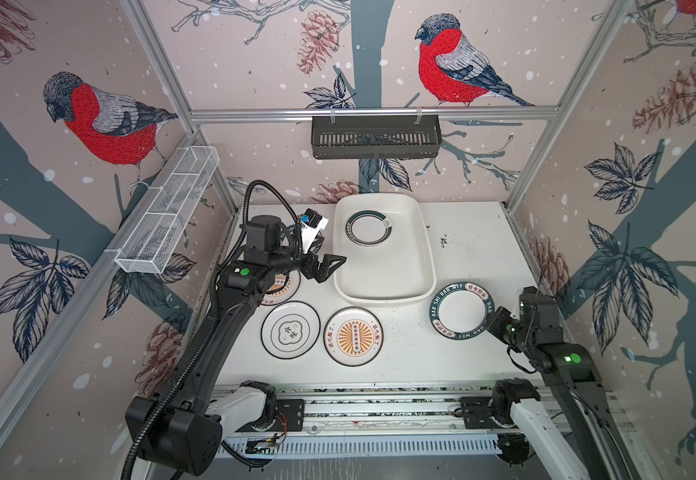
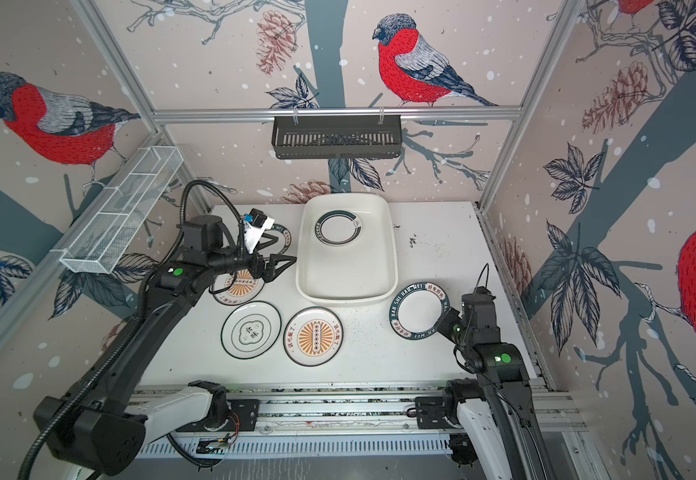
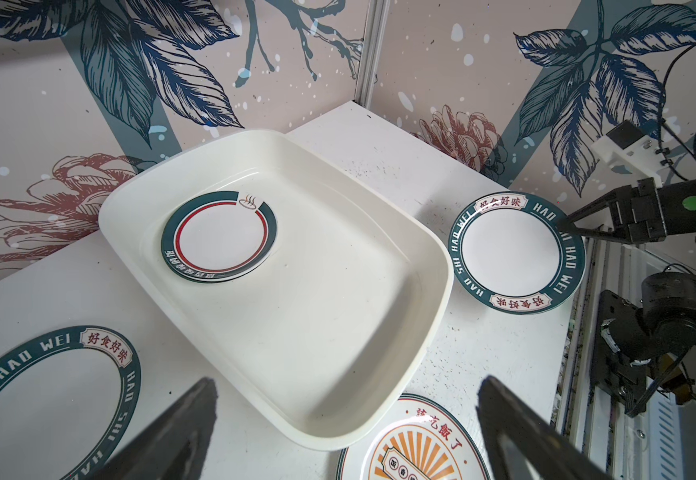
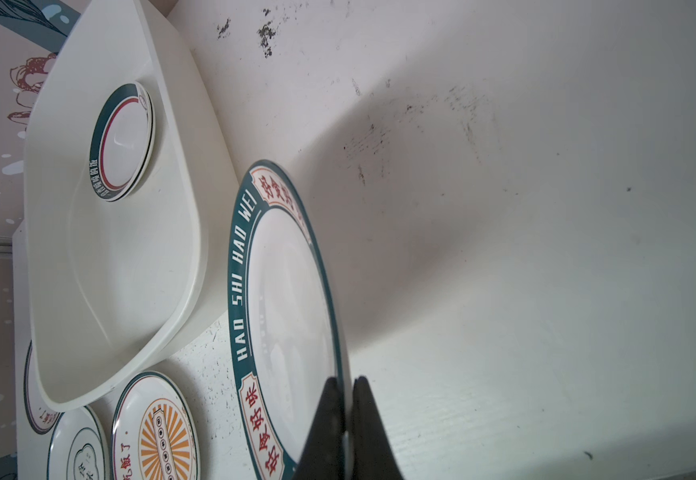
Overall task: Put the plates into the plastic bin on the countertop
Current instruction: 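Tilt the green-rimmed plate upright with the right gripper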
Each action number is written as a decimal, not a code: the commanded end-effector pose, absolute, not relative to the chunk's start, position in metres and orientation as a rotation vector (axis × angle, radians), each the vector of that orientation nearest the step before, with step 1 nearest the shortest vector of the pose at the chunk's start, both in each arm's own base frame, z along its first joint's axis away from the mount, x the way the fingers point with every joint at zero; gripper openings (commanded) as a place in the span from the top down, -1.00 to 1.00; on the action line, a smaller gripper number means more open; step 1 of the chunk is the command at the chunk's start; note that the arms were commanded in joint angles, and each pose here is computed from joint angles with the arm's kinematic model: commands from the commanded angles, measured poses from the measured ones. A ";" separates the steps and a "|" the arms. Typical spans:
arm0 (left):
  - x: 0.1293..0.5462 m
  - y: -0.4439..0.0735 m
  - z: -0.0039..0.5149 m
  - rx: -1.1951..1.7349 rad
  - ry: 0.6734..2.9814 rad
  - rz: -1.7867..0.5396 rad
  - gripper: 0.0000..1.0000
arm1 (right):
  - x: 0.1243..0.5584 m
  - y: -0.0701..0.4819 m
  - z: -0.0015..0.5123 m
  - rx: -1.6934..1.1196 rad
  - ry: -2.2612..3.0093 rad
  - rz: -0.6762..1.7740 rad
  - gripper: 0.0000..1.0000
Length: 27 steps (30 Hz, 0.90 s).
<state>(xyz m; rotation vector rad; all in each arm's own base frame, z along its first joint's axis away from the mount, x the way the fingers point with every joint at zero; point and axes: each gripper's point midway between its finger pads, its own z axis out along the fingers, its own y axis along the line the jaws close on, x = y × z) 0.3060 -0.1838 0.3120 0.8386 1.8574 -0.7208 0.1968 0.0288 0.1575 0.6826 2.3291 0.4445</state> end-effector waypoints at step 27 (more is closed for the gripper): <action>0.327 -0.174 0.328 0.779 1.829 -0.598 -0.94 | 0.208 0.011 0.215 0.640 2.233 0.318 0.99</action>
